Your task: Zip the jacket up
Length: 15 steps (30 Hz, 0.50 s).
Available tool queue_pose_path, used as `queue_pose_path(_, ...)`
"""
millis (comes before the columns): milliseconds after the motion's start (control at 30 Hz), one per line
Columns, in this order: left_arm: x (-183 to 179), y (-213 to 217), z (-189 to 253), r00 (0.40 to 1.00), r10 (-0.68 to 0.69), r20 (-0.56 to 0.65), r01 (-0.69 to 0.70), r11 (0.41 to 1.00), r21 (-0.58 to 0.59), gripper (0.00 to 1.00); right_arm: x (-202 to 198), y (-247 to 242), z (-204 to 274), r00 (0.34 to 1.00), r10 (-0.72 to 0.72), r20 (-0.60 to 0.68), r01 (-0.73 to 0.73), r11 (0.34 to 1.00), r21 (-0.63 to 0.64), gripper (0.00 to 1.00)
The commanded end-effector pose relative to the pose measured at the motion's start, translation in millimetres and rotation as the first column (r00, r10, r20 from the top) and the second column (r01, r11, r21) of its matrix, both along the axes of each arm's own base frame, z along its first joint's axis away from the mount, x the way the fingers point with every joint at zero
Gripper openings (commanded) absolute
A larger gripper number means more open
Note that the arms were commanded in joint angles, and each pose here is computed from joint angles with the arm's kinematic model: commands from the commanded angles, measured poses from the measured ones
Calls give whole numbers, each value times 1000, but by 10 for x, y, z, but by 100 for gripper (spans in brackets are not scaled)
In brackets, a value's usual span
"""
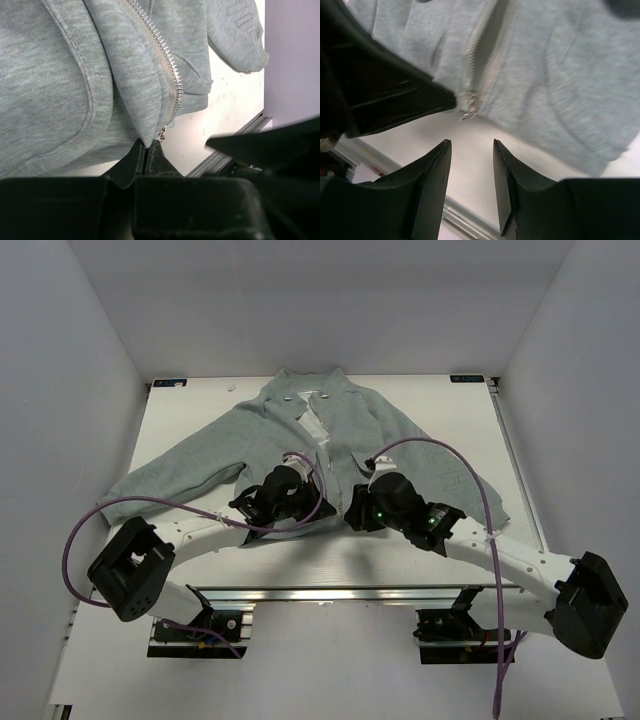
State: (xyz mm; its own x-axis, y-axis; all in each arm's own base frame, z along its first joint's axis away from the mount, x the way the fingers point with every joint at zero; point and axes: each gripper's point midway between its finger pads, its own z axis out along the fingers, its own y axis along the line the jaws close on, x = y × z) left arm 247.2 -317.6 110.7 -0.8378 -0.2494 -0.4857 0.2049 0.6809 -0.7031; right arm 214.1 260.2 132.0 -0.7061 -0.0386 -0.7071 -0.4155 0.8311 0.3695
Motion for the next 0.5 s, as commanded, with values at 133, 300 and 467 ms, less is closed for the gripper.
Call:
queue_pose_path(133, -102, -63, 47, 1000, -23, -12, 23, 1000, 0, 0, -106, 132, -136, 993, -121, -5, 121, 992, -40, 44)
queue_pose_path(300, -93, -58, 74, 1000, -12, -6, 12, 1000, 4, 0, -57, 194, -241, 975, -221, -16, 220, 975, -46, 45)
queue_pose_path(467, -100, -60, 78, 1000, -2, -7, 2, 1000, 0, 0, -14, 303, -244, 970, -244, -3, 244, 970, -2, 45)
